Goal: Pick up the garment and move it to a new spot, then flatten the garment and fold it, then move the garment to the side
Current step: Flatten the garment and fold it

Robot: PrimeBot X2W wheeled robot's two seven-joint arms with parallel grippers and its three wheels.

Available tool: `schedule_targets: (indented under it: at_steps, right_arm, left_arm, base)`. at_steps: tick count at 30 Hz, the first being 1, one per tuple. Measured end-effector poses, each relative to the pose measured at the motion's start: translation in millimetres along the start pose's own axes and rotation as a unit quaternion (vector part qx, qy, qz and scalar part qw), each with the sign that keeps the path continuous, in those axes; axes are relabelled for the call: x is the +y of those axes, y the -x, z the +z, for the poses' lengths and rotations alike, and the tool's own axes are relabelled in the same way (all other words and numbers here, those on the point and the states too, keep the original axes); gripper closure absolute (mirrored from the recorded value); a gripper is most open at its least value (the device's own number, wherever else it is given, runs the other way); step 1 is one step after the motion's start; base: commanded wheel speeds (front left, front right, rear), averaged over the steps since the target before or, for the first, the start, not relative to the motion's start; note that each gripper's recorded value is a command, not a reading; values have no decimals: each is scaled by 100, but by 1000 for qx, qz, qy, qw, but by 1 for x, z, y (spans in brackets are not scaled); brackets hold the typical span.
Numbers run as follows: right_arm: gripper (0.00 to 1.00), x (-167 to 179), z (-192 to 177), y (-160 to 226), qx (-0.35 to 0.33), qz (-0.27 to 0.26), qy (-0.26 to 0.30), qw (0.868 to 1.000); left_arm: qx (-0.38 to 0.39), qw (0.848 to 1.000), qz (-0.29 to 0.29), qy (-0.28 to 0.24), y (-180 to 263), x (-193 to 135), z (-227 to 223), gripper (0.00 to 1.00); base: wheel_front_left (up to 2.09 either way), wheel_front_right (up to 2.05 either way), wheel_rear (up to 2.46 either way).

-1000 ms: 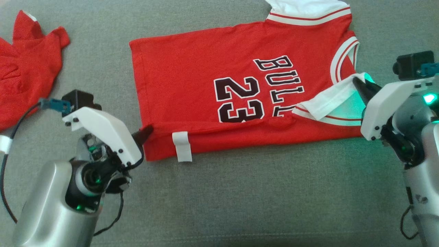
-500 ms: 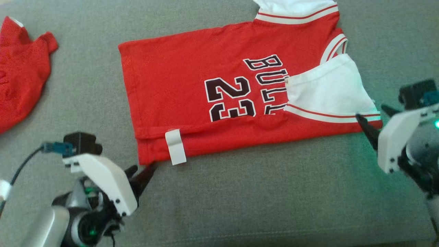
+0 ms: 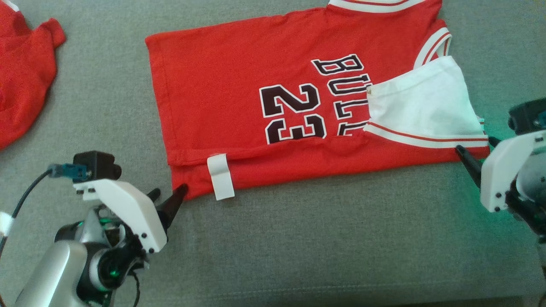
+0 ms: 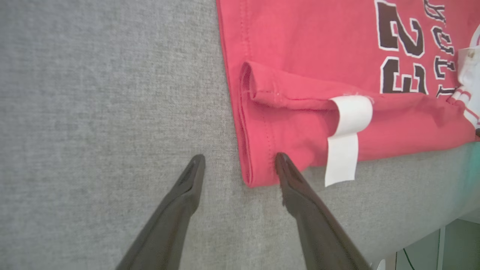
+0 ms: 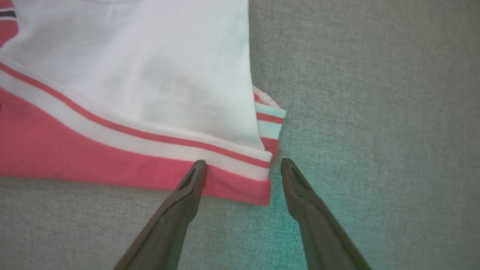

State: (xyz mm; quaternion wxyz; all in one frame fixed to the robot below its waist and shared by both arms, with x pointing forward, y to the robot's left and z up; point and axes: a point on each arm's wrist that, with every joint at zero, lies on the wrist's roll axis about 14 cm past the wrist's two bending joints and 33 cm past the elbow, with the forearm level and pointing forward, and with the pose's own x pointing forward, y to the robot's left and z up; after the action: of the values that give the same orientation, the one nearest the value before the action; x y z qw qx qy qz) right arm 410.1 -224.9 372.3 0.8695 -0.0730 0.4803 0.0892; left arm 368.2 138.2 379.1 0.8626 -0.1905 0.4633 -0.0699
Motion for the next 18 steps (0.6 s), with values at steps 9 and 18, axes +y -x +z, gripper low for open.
schedule_targets:
  at_steps: [9,18]
  right_arm:
    - [0,4,8,-11,8,8,-9,1000]
    - [0,8,6,-12,11,16,-21,1000]
  left_arm:
    - [9,1000,-3,-18,-12,-2,1,0]
    - [18,999,-26,-17,-16,-13,-3,0]
  base:
    - [0,0,0]
    - [0,0,0]
